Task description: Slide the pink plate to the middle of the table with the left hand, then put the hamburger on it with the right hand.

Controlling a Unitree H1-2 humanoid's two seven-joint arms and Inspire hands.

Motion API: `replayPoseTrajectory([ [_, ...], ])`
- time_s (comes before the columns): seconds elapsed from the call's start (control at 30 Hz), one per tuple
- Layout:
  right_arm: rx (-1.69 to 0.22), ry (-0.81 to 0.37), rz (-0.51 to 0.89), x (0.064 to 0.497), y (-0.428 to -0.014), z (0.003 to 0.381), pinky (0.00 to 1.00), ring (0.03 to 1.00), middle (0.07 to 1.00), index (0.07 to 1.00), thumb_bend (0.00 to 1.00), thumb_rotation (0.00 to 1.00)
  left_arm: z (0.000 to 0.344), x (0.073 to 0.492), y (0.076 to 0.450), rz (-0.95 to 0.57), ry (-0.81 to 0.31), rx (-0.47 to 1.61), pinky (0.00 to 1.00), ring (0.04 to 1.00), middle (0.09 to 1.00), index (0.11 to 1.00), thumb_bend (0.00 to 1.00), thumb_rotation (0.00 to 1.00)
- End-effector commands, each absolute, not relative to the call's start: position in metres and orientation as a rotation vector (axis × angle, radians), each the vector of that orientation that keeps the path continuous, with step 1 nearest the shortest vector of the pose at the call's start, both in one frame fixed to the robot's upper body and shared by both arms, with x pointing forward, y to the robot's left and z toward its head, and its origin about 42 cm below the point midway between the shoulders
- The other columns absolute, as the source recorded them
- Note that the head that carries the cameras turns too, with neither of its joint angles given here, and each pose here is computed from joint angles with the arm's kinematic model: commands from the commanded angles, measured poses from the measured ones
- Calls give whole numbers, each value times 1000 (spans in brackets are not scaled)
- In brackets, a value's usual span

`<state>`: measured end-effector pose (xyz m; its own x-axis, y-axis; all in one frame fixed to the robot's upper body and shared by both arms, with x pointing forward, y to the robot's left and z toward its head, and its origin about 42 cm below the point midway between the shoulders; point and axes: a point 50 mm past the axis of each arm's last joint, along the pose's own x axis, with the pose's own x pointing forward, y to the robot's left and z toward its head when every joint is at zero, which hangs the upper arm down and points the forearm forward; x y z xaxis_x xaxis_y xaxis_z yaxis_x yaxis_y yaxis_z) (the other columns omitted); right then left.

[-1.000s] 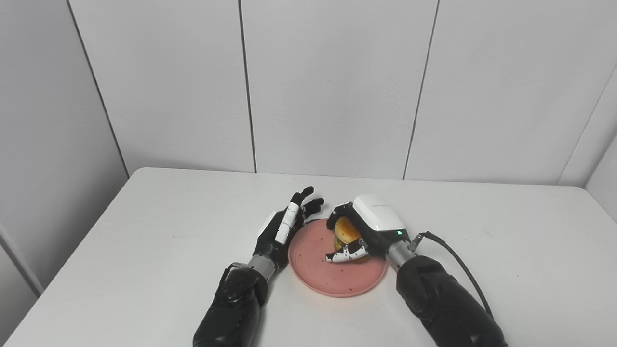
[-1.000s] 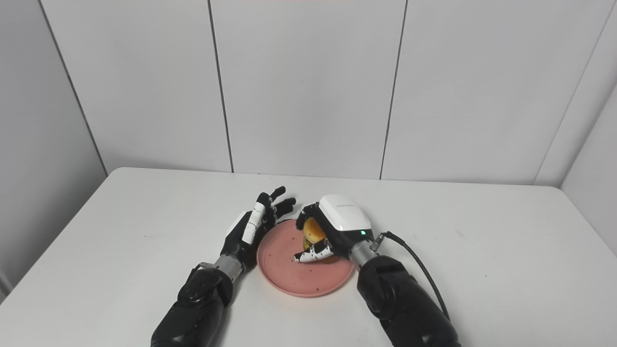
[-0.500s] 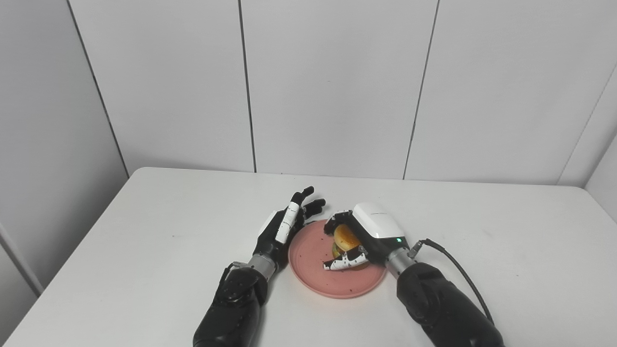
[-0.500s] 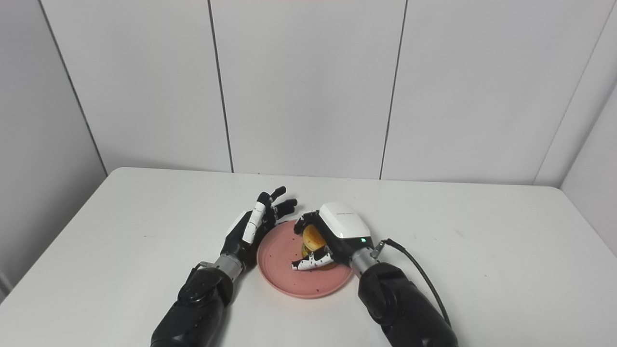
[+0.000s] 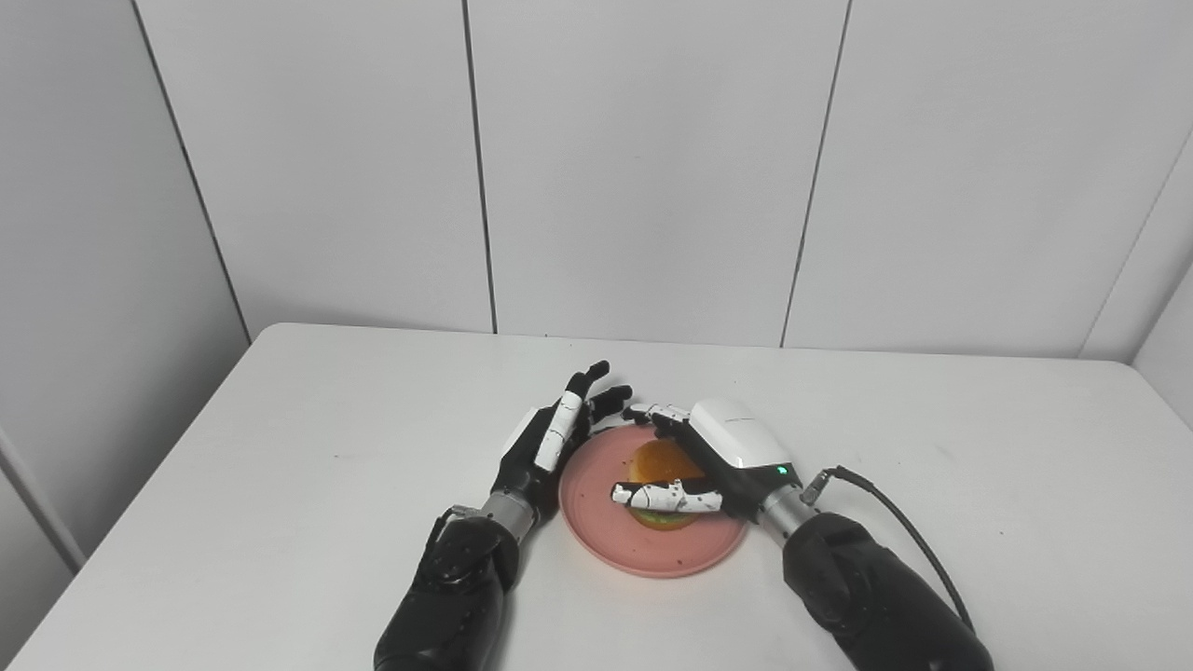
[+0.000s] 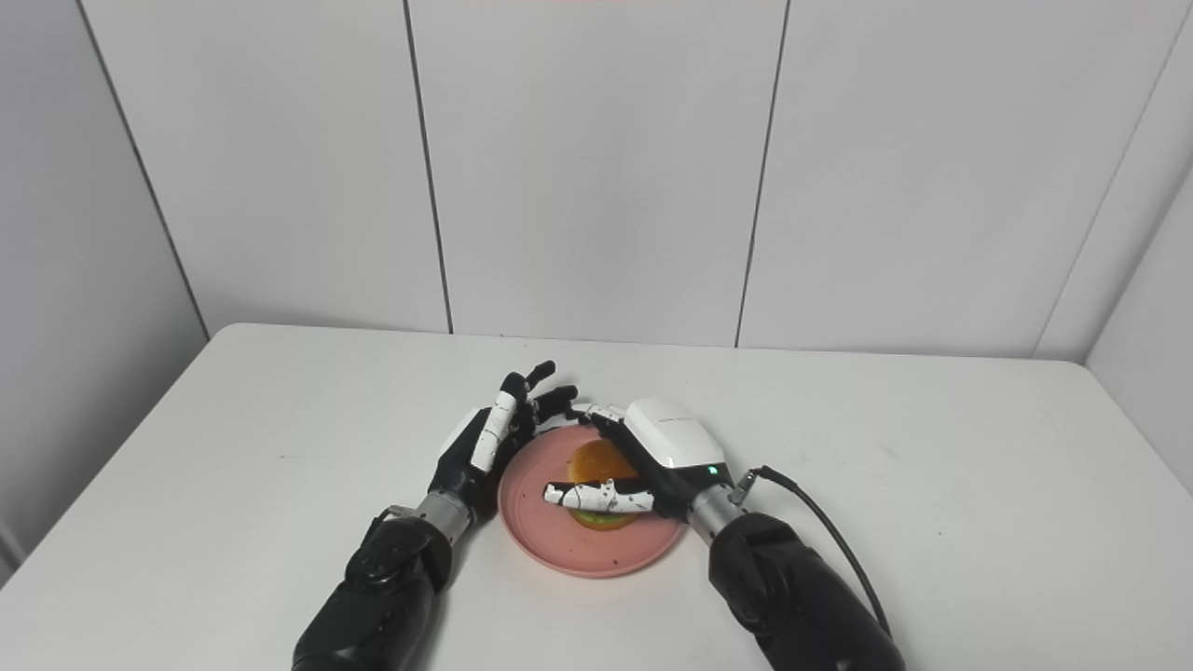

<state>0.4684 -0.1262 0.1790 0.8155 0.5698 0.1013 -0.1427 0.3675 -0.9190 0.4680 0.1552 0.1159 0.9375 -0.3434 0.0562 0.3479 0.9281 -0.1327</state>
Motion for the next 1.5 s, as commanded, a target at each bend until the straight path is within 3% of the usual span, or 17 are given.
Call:
replayPoseTrajectory([
  [0.0, -1079, -550, 466, 475, -121, 204, 665, 783, 830, 825, 779, 1000, 115, 468, 155, -366, -26, -134, 806, 922, 863, 936, 926, 944],
  [0.6, -966, -651, 359, 465, -132, 223, 620, 750, 805, 808, 773, 1000, 115, 467, 156, -352, -19, -159, 845, 913, 863, 931, 932, 935],
  [0.83, -776, -697, 233, 461, -138, 225, 613, 736, 787, 798, 790, 1000, 115, 467, 155, -320, -25, -152, 853, 904, 863, 930, 940, 936],
  [1.07, -435, -578, 130, 463, -147, 205, 663, 757, 795, 797, 802, 1000, 114, 464, 155, -196, -70, -138, 904, 919, 883, 900, 954, 922],
  [1.2, -240, -466, 82, 465, -152, 193, 712, 799, 822, 828, 749, 1000, 116, 463, 155, -117, -102, -78, 896, 911, 891, 875, 934, 970],
  [1.47, -108, -384, 13, 466, -160, 177, 692, 757, 804, 821, 483, 1000, 119, 459, 155, 18, -99, -61, 997, 952, 915, 892, 877, 1000],
])
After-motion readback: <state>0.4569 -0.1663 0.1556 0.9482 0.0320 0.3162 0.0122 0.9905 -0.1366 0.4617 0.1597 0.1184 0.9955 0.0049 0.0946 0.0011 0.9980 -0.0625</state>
